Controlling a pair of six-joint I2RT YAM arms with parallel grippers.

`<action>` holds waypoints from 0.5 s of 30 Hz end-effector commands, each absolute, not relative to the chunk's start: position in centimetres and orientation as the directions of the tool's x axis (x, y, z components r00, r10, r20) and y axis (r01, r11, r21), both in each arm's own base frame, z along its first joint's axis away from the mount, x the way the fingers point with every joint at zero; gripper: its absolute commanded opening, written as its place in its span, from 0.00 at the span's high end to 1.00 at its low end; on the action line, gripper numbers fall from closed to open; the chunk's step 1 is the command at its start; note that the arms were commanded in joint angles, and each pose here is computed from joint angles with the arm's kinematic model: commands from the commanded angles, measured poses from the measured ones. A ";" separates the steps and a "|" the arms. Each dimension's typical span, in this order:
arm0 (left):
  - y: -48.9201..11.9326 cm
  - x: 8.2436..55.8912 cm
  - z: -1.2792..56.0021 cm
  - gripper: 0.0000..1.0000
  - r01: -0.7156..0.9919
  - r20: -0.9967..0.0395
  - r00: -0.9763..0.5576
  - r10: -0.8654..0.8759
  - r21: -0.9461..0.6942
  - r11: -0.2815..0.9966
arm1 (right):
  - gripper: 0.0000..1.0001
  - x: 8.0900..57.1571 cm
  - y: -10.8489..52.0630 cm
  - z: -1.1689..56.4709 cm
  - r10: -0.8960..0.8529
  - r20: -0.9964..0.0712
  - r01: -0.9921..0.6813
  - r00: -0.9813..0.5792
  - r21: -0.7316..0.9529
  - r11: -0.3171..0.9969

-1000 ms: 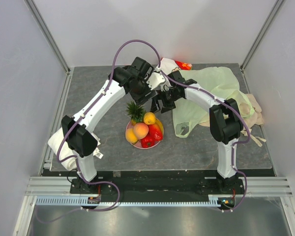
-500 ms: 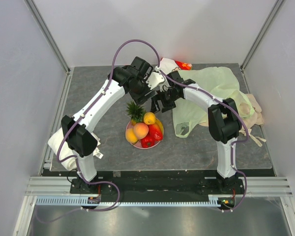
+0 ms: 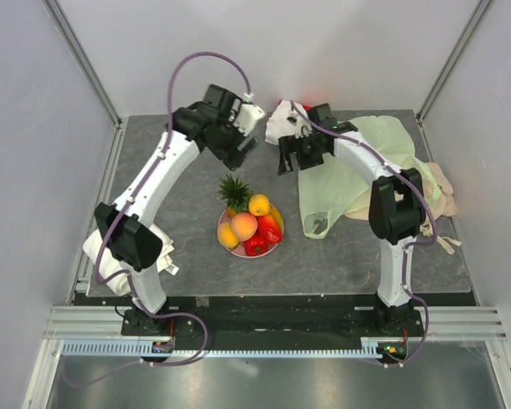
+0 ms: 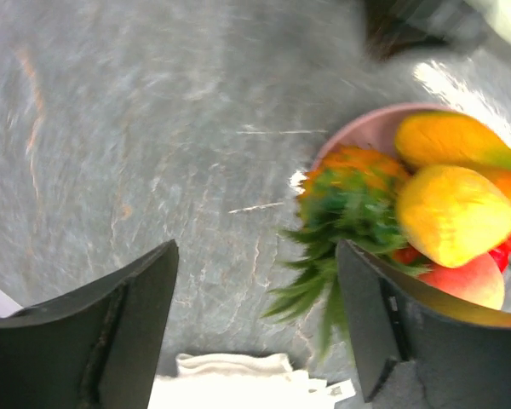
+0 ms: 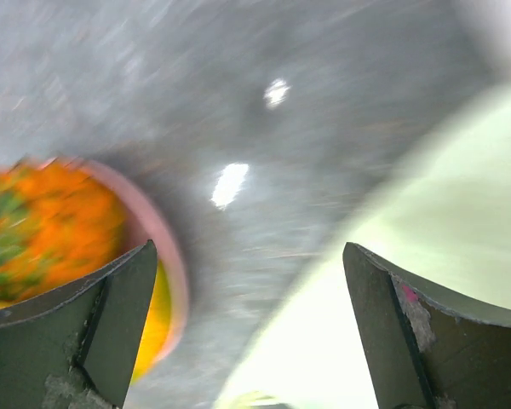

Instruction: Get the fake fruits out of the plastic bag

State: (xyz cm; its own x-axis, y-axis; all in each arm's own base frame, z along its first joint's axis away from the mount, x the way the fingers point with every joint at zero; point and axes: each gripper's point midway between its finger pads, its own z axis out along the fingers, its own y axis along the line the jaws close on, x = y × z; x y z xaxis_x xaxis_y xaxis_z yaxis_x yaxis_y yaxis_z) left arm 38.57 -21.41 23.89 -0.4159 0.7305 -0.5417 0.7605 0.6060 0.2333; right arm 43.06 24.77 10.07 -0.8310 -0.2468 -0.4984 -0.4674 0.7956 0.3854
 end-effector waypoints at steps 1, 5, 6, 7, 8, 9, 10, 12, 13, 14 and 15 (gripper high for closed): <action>-15.4 41.4 30.7 0.15 0.541 -0.744 -0.508 0.434 0.116 0.833 | 0.02 48.3 18.6 18.0 -0.214 -0.713 -0.470 -0.667 0.180 0.864; -10.4 42.2 30.4 0.01 0.417 -0.756 -0.592 0.279 0.010 0.909 | 0.02 48.8 14.6 21.1 -0.214 -0.786 -0.396 -0.581 0.044 0.917; -9.6 42.3 30.4 0.01 0.396 -0.763 -0.596 0.251 -0.008 0.918 | 0.02 48.7 13.7 21.3 -0.190 -0.789 -0.344 -0.585 0.029 0.939; -8.1 42.3 29.3 0.01 0.357 -0.748 -0.632 0.203 -0.049 0.933 | 0.02 48.7 11.1 21.7 -0.152 -0.796 -0.206 -0.585 -0.035 0.978; -7.4 42.2 28.8 0.01 0.339 -0.748 -0.640 0.177 -0.068 0.939 | 0.02 48.5 9.9 21.7 -0.118 -0.795 -0.129 -0.595 -0.051 0.990; -6.2 42.2 29.1 0.01 0.311 -0.761 -0.633 0.144 -0.079 0.947 | 0.02 48.3 8.9 21.8 -0.083 -0.794 -0.056 -0.602 -0.061 0.997; -6.1 42.1 27.9 0.01 0.297 -0.753 -0.647 0.117 -0.108 0.949 | 0.02 47.7 6.5 21.8 -0.074 -0.784 0.053 -0.616 -0.135 0.989; -5.7 41.8 27.3 0.01 0.278 -0.750 -0.655 0.088 -0.132 0.951 | 0.02 47.0 4.7 21.8 -0.073 -0.769 0.125 -0.635 -0.196 0.973; -6.0 41.6 26.9 0.01 0.284 -0.745 -0.662 0.081 -0.148 0.947 | 0.02 46.2 4.0 21.4 -0.095 -0.749 0.127 -0.656 -0.234 0.964; -6.1 41.5 26.7 0.01 0.288 -0.741 -0.667 0.077 -0.160 0.944 | 0.02 45.7 3.6 21.3 -0.114 -0.742 0.128 -0.661 -0.260 0.957; -6.3 41.3 26.6 0.01 0.293 -0.740 -0.669 0.074 -0.170 0.941 | 0.02 45.0 3.3 21.4 -0.127 -0.742 0.122 -0.658 -0.272 0.955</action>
